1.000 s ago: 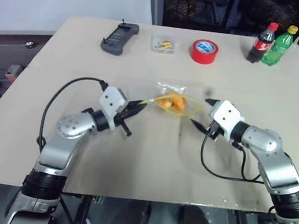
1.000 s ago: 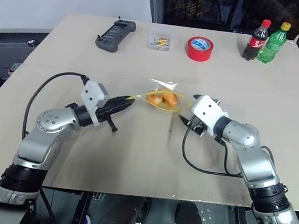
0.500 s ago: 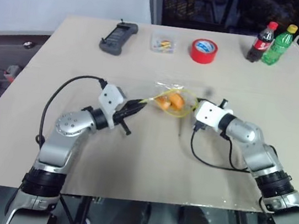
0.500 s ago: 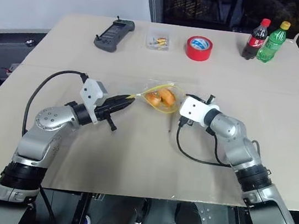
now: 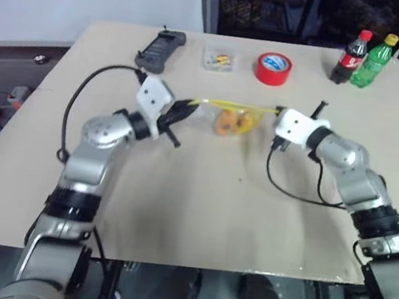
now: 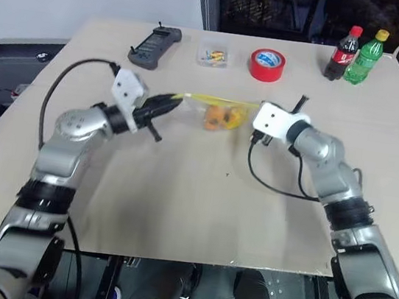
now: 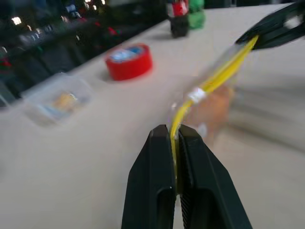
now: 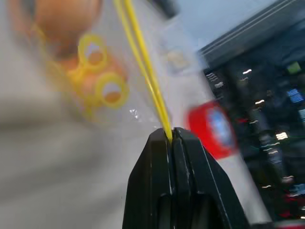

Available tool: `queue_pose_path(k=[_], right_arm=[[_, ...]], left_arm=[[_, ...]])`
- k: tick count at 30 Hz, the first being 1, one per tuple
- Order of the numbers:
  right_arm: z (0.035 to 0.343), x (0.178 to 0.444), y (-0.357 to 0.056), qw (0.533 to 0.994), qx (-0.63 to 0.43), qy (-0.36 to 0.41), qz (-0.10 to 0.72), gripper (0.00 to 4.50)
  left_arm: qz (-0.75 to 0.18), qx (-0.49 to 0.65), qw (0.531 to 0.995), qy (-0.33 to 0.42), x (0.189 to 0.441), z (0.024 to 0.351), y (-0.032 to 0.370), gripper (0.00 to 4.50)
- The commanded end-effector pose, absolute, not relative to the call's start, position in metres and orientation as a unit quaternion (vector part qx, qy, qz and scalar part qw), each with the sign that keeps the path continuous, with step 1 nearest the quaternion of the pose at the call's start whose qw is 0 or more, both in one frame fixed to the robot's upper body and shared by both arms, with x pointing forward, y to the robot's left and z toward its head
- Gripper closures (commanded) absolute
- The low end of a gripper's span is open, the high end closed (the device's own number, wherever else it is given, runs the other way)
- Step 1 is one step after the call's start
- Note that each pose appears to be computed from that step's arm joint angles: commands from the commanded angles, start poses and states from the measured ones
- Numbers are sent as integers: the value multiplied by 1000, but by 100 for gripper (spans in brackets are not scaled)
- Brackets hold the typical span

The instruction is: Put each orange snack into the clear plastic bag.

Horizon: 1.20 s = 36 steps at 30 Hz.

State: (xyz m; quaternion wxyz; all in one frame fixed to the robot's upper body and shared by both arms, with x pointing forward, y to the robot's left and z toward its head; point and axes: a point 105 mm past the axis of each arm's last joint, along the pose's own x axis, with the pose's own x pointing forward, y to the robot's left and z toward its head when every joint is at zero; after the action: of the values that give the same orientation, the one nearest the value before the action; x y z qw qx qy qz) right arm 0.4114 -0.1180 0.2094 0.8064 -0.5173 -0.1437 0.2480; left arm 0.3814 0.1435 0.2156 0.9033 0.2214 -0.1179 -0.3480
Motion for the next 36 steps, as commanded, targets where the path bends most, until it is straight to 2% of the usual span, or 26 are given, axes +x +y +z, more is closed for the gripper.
queue_pose_path(k=[1, 3, 6, 11, 14, 16, 19, 23, 27, 31, 34, 35, 36], right_arm=[[257, 421, -170, 812, -542, -163, 141, 445], [265, 414, -177, 808, -546, -173, 135, 445], [262, 399, -181, 804, -549, -177, 144, 445], [210, 359, -174, 795, -555, -118, 214, 445], [186, 346, -171, 813, -529, -89, 228, 364], [178, 339, -171, 818, -521, -76, 230, 266], [172, 315, -168, 835, -476, -56, 271, 131], [188, 288, -147, 823, -448, -78, 340, 131], [207, 287, -99, 813, -410, -134, 392, 131], [212, 294, -32, 795, -369, -168, 451, 131], [211, 296, -9, 785, -363, -176, 470, 131], [210, 295, -4, 780, -365, -177, 476, 181], [209, 296, -2, 777, -368, -179, 478, 208]], left_arm=[[-294, 255, 903, -181, 399, 252, 152, 450], [-290, 272, 893, -213, 397, 261, 146, 450], [-295, 295, 877, -239, 387, 257, 139, 450], [-330, 327, 855, -232, 352, 211, 130, 450], [-342, 332, 853, -215, 338, 186, 123, 450], [-347, 335, 850, -211, 331, 179, 118, 450], [-346, 350, 843, -216, 325, 176, 113, 450], [-349, 383, 826, -224, 322, 177, 108, 450], [-355, 404, 812, -226, 319, 174, 105, 450], [-363, 408, 807, -225, 317, 172, 101, 450], [-362, 409, 807, -225, 317, 172, 100, 450], [-362, 409, 807, -225, 316, 172, 100, 450], [-361, 408, 808, -224, 316, 172, 101, 450]])
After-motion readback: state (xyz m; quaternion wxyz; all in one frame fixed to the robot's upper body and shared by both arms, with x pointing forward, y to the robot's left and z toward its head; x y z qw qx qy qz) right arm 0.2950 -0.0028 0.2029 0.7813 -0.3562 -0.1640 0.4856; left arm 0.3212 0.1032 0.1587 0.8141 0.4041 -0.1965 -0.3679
